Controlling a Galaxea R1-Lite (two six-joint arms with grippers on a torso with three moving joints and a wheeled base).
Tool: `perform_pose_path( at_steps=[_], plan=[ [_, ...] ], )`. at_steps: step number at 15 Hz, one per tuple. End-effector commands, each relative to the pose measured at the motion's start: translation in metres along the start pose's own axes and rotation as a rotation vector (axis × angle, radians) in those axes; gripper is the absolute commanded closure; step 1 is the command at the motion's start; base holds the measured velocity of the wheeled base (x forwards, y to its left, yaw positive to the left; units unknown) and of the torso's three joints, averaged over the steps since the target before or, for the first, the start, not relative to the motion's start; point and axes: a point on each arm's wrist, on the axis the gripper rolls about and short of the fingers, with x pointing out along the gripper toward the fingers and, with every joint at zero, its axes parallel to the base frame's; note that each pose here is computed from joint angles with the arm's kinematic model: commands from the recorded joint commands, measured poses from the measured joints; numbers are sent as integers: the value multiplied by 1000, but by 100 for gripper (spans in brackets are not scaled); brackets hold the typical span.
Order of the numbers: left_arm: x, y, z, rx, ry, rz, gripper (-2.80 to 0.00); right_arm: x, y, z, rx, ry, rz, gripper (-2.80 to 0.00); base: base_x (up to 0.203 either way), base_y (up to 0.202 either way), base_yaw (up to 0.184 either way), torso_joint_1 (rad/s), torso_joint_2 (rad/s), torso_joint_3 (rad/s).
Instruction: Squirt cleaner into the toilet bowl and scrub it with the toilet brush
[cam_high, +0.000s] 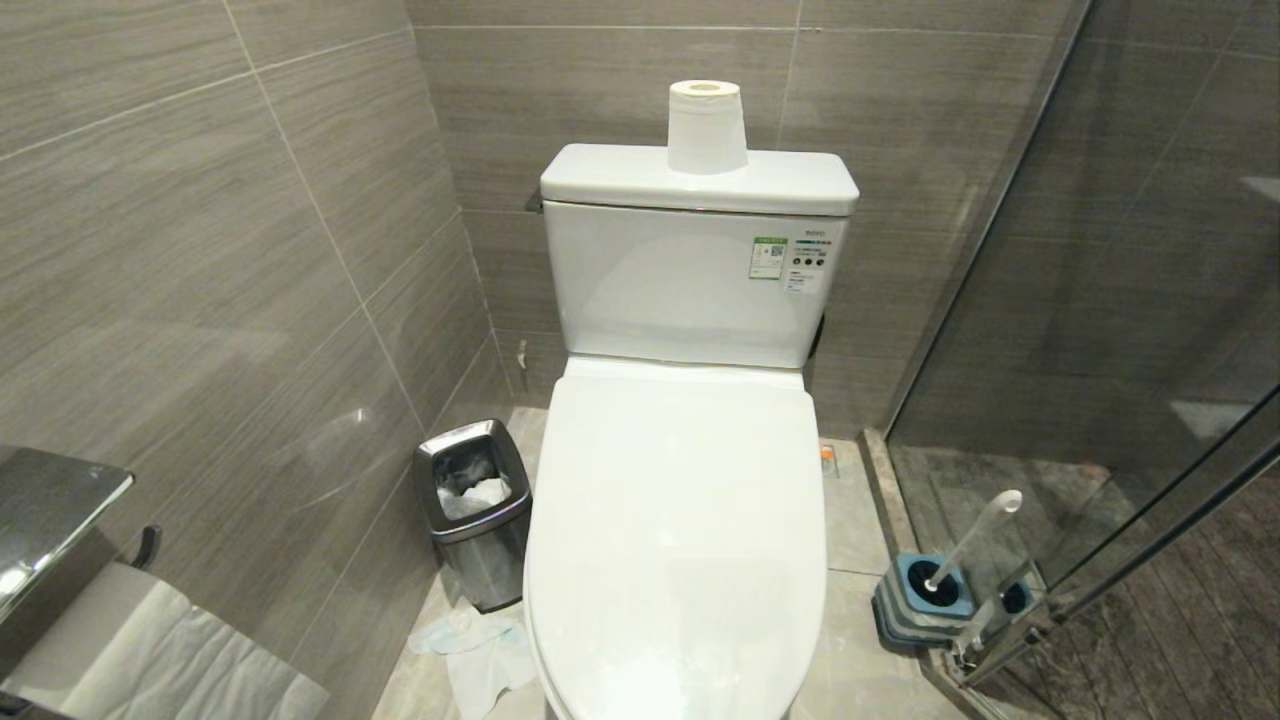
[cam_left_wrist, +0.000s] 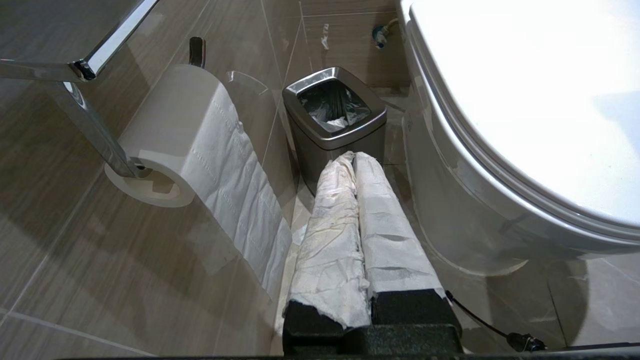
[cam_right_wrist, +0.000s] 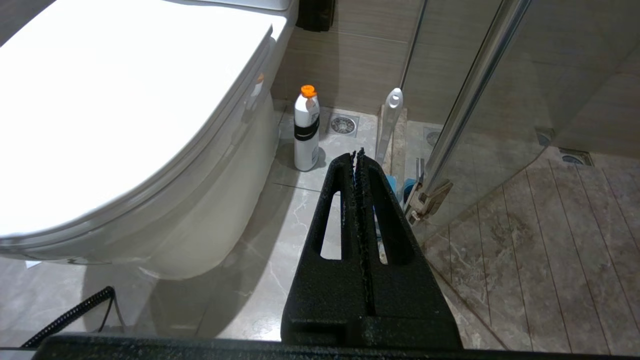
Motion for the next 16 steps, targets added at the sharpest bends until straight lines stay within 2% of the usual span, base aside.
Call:
perform_pose_path(
  at_steps=[1,16],
  plan=[
    [0,0,0,0,1,0,0,0,0,0,0,3,0,0,0,0,0,0,0,0],
    [0,0,0,1,2,0,0,0,0,-1,0,2,0,0,0,0,0,0,0,0]
  ],
)
